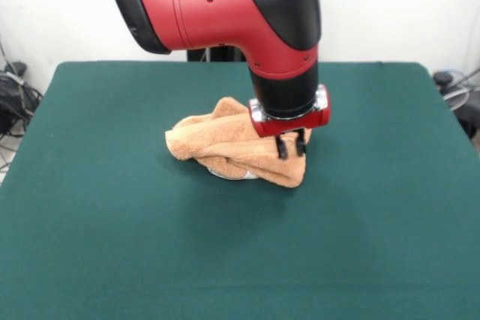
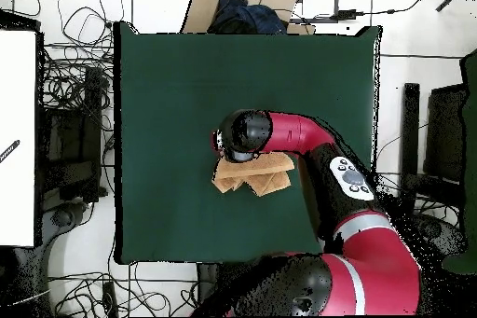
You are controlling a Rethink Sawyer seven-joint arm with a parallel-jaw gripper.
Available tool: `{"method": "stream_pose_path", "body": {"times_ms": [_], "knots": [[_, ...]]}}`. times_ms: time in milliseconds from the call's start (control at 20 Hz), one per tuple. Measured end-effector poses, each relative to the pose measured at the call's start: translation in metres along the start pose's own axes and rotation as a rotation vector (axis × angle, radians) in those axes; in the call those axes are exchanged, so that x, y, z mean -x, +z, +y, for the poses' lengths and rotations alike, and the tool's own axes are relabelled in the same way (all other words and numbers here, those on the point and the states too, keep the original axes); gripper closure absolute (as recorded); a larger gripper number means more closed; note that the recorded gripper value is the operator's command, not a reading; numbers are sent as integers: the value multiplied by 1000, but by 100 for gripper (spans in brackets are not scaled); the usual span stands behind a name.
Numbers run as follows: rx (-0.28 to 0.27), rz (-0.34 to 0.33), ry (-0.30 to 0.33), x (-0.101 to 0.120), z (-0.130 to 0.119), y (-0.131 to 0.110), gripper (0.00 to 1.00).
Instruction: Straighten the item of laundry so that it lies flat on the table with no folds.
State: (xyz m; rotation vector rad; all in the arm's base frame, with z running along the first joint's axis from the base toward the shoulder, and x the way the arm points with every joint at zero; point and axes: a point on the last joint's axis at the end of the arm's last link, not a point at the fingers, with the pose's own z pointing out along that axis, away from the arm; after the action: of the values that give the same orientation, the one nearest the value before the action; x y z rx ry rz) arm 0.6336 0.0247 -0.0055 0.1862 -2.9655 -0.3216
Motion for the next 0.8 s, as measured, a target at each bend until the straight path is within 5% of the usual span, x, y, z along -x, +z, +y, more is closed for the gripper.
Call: {"method": "stream_pose_path", "body": {"times_ms": [800], "knots": [[-12,-20,-20,4,8,-1,100]]}}
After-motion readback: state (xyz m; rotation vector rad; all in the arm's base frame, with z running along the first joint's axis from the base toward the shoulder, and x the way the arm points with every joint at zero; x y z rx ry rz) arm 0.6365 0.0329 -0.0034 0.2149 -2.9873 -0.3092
